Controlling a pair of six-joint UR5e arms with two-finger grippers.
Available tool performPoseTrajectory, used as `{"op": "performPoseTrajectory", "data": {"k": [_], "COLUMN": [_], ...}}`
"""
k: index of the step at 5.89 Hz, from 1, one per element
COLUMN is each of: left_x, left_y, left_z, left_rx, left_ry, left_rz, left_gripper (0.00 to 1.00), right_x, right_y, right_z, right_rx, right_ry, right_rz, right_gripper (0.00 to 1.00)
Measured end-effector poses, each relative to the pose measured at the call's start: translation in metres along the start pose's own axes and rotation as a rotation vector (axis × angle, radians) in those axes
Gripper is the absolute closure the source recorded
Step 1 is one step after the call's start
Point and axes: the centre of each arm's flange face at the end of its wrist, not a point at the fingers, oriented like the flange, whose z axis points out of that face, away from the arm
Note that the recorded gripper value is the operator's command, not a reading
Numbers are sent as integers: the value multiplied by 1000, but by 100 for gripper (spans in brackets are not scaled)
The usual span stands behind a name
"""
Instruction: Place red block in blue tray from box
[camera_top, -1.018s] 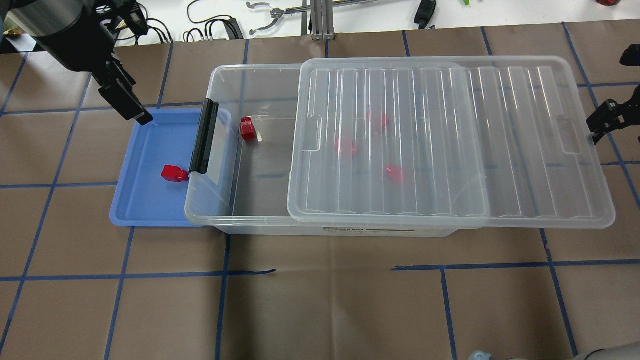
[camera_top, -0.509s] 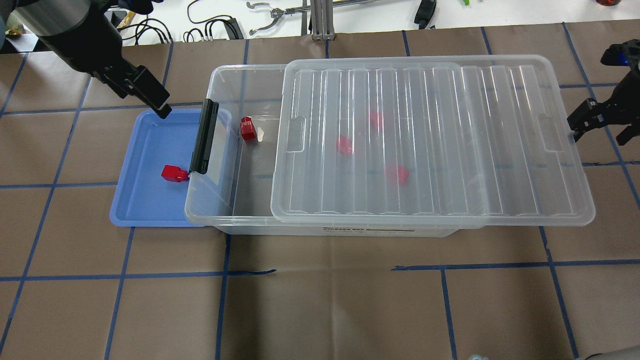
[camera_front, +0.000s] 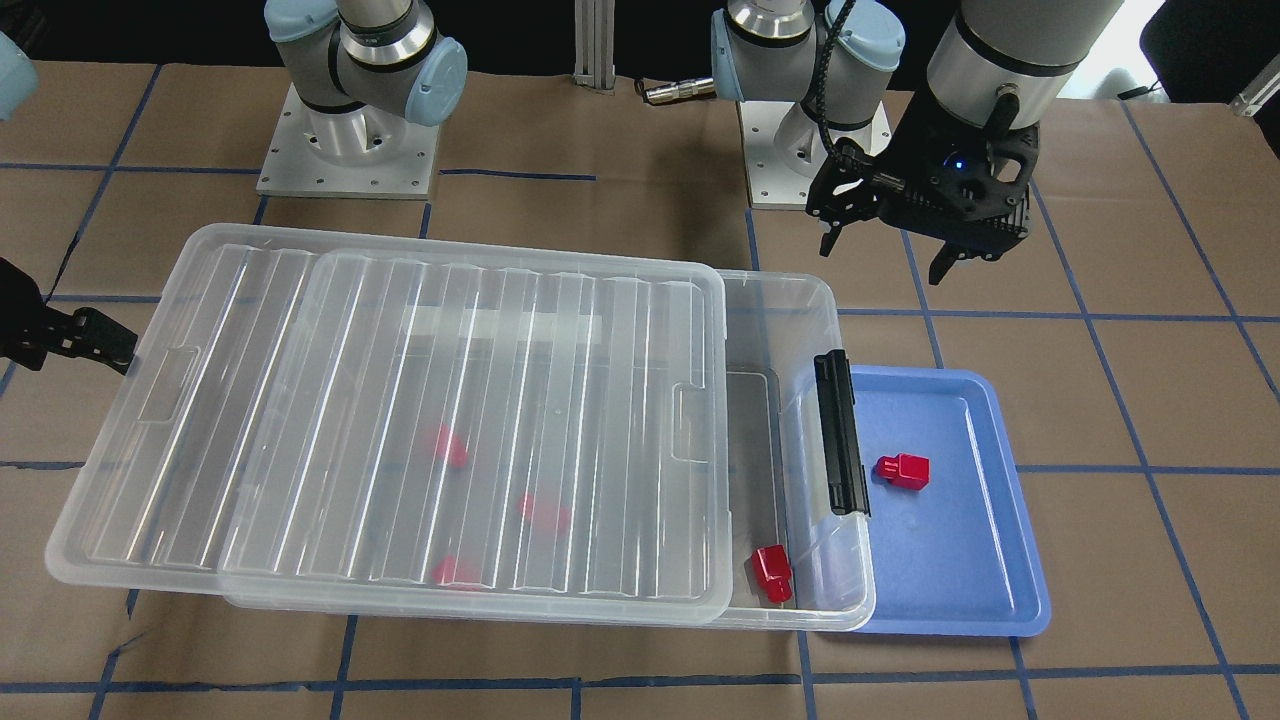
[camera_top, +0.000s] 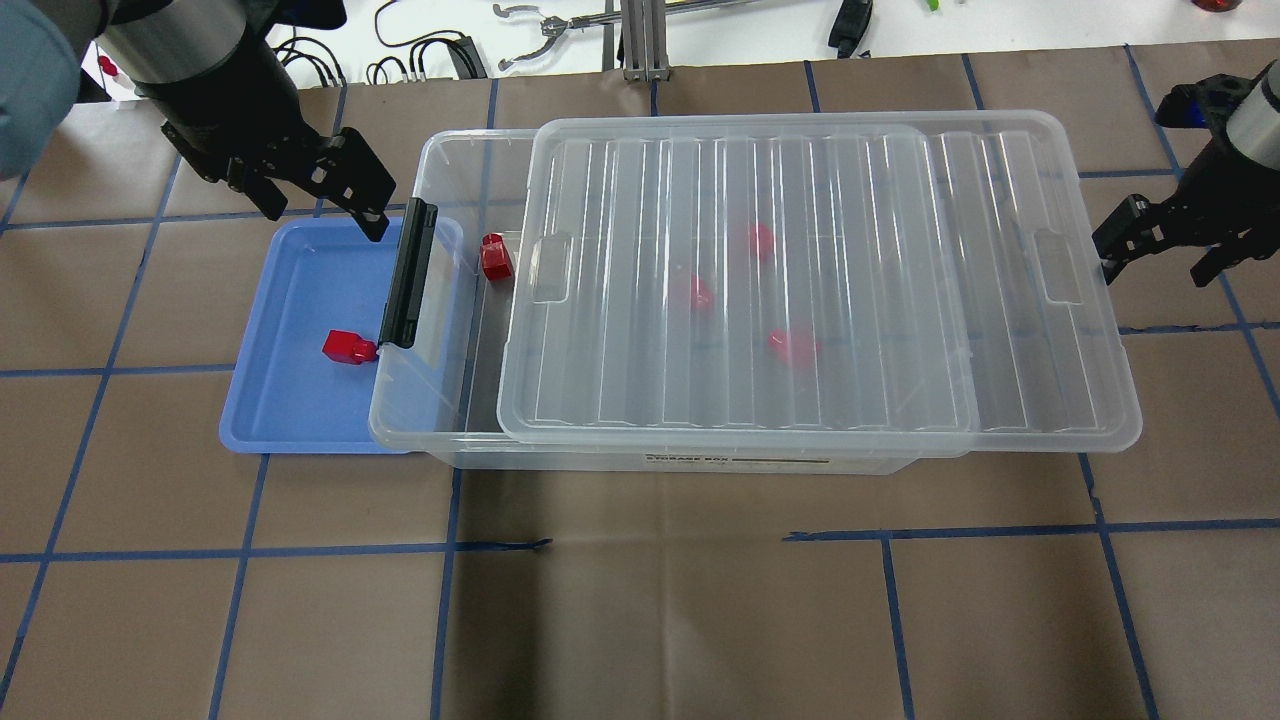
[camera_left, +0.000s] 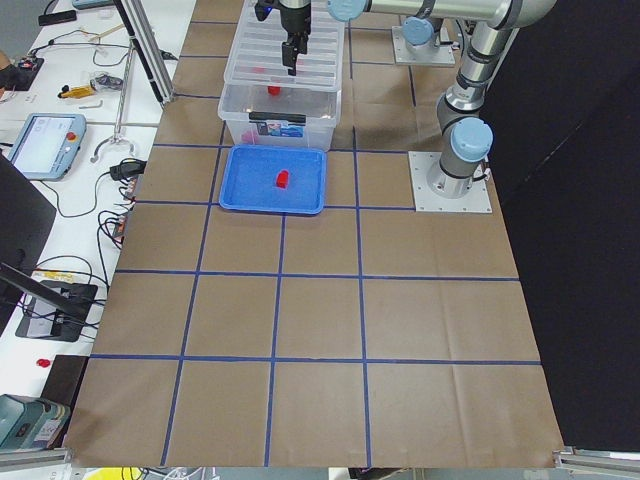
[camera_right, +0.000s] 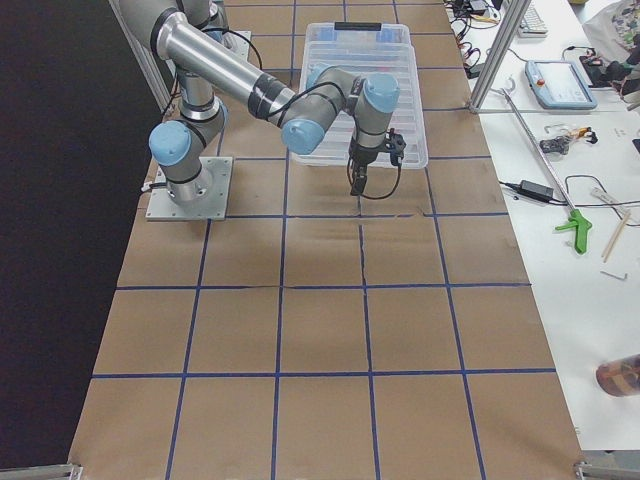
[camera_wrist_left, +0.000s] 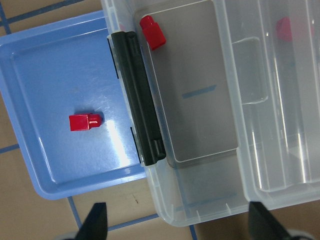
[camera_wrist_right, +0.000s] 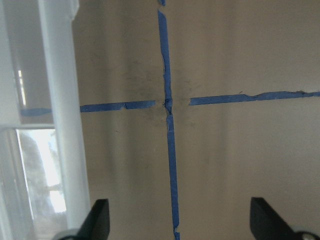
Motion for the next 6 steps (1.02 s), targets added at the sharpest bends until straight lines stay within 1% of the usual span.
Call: {"op": "performPoseTrajectory", "data": {"k": [2, 5, 6], "left_x": [16, 17, 17], "left_y": [5, 4, 5], "left_z": [-4, -2, -3], "left_rx": [6, 8, 13], "left_ry": [-2, 13, 12], "left_rz": [-57, -99, -136], "left_gripper": [2, 2, 2], "right_x": [-16, -46, -53], "right_y": [8, 8, 9], "right_z": [-1, -3, -1], "right_rx": [4, 12, 10], "right_ry": [-23, -45, -54], "right_rz": [-12, -51, -54], "right_gripper": [0, 0, 0]}}
